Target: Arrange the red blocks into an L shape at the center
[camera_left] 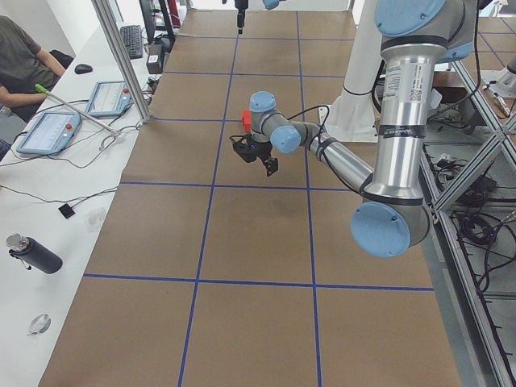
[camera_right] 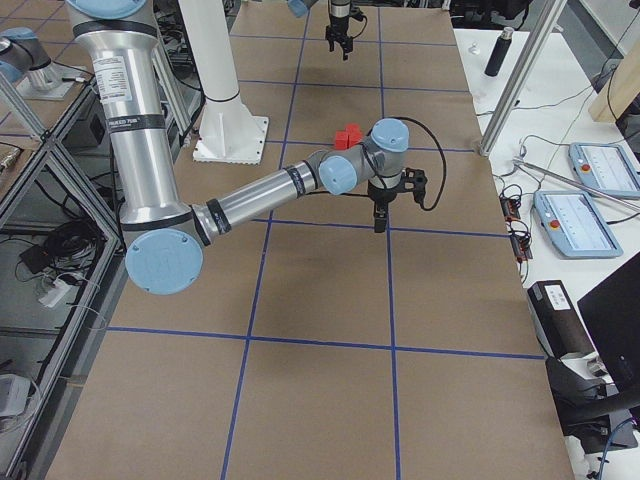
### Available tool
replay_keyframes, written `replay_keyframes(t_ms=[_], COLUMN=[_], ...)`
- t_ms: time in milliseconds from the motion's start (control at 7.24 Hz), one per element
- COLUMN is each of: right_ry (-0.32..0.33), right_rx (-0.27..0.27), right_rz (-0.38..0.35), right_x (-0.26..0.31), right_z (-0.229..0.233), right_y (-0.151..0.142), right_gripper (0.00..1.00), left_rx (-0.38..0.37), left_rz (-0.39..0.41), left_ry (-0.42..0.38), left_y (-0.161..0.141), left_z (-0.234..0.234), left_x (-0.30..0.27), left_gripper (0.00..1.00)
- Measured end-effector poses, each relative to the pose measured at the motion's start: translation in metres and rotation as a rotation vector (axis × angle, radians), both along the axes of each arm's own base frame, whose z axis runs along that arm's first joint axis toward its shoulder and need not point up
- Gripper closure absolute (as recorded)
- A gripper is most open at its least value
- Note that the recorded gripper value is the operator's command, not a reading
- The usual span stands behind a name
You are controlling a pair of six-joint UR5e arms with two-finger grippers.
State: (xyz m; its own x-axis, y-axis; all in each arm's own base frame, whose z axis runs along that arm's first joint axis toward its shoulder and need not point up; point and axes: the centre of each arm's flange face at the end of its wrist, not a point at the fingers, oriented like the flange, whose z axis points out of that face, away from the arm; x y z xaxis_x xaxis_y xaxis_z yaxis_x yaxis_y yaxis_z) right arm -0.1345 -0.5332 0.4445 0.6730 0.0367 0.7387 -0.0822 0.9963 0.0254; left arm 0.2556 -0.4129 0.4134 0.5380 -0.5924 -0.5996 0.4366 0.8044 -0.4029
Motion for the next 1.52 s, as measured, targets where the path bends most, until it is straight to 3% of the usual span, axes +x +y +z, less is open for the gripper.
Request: replay_keyframes(t_ms=[276,553,967,1520], right_ry=[0.027,0.062,0.060,0.044], right_rx=[0.023,0.043,0.021,0.005], right_rz=[0.013,-0.010,-0.027,-0.088], right_x=[0.055,0.110,0.147,0.152], right_z=[0.031,0.080,0.122,0.102], right_y=[0.006,0.032,0.051,0.010], right_gripper=[0.00,0.00,0.00,0.00], left_rx=[0.134,0.266,0.441,0.473], left_rz=[0.124,0.232,0.357,0.341], left_ry=[0.014,0.005,-0.036,0.038], left_y=[-0.029,-0.053,-0.066,-0.074], left_z=[0.058,0.107,0.141,0.145], left_x=[-0.079,-0.141,-0.193,-0.236], left_gripper=[0.00,0.00,0.00,0.00])
